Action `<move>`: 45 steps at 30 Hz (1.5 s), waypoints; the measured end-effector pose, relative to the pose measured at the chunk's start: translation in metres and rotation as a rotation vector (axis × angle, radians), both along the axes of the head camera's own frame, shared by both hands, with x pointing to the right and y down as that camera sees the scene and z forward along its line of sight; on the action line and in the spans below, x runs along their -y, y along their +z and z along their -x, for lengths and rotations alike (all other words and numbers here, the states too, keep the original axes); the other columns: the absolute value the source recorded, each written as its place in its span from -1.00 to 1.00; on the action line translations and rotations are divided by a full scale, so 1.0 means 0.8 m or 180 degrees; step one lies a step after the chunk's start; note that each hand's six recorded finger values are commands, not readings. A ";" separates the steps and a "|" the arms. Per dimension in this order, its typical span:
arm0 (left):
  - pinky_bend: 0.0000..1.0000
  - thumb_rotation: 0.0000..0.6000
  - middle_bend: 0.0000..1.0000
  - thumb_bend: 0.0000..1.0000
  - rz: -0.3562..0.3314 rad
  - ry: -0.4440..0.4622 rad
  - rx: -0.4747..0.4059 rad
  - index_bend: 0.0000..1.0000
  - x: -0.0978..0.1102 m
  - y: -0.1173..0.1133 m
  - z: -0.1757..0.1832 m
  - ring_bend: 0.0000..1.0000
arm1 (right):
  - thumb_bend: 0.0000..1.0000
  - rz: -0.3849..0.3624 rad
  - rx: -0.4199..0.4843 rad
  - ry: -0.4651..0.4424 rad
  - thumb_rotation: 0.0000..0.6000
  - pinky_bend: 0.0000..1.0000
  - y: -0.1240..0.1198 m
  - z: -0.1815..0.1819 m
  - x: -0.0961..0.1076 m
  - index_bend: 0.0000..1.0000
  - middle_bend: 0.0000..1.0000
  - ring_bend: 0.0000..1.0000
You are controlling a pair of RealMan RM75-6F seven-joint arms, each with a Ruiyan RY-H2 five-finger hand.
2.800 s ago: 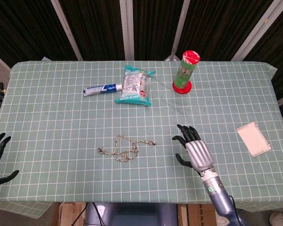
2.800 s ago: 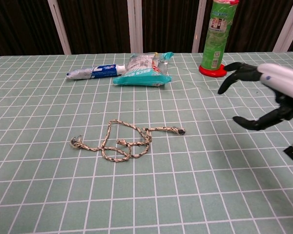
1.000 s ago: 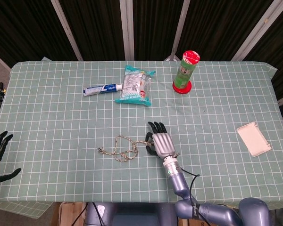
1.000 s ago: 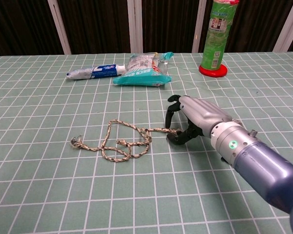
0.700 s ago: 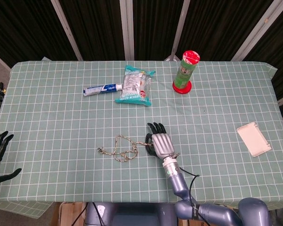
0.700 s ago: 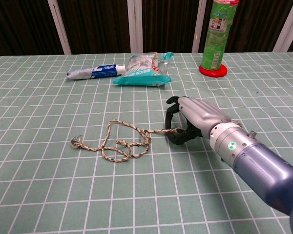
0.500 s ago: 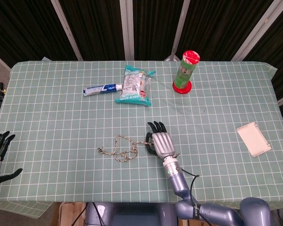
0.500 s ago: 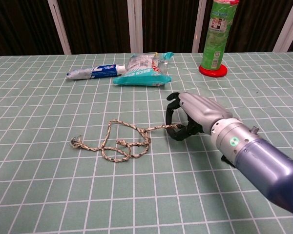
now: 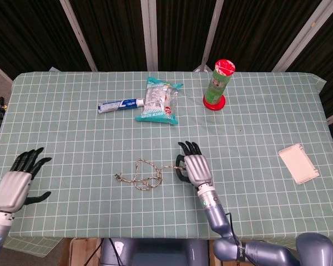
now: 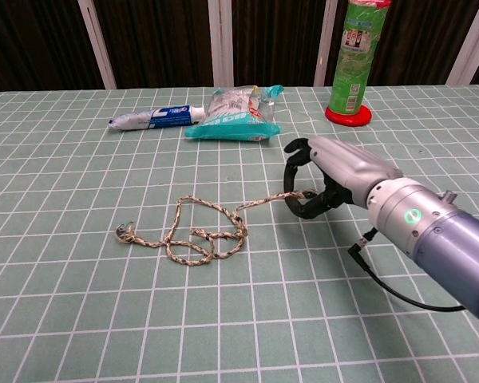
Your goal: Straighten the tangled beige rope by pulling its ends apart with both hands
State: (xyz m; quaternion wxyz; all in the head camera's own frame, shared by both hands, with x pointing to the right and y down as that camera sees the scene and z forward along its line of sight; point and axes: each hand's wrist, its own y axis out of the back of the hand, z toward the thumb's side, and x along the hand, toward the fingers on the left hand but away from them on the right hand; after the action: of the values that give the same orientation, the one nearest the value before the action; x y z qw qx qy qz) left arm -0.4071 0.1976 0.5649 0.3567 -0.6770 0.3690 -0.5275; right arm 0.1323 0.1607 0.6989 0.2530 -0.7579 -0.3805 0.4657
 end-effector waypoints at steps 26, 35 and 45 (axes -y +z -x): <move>-1.00 1.00 -0.82 -0.26 0.0552 0.0460 -0.0030 -0.04 0.020 0.129 -0.204 -1.00 | -0.02 0.0010 -0.0023 0.0173 1.00 -1.00 -0.026 -0.044 0.010 0.20 -0.72 -1.00; -1.00 1.00 -0.80 -0.17 0.0614 0.0476 0.0004 0.01 0.015 0.150 -0.229 -1.00 | -0.01 0.0000 -0.0039 0.0198 1.00 -1.00 -0.026 -0.051 0.012 0.20 -0.72 -1.00; -1.00 1.00 -0.79 -0.13 0.0658 0.0492 0.0048 0.07 0.013 0.165 -0.244 -1.00 | -0.01 -0.0003 -0.0055 0.0209 1.00 -1.00 -0.025 -0.057 0.013 0.20 -0.72 -1.00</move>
State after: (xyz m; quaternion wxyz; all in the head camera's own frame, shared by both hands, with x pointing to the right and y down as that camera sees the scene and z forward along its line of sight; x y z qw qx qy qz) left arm -0.2116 0.1870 0.6970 0.3274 -0.7325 0.2567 -0.5388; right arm 0.1778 0.1503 0.6786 0.2412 -0.7409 -0.4031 0.4800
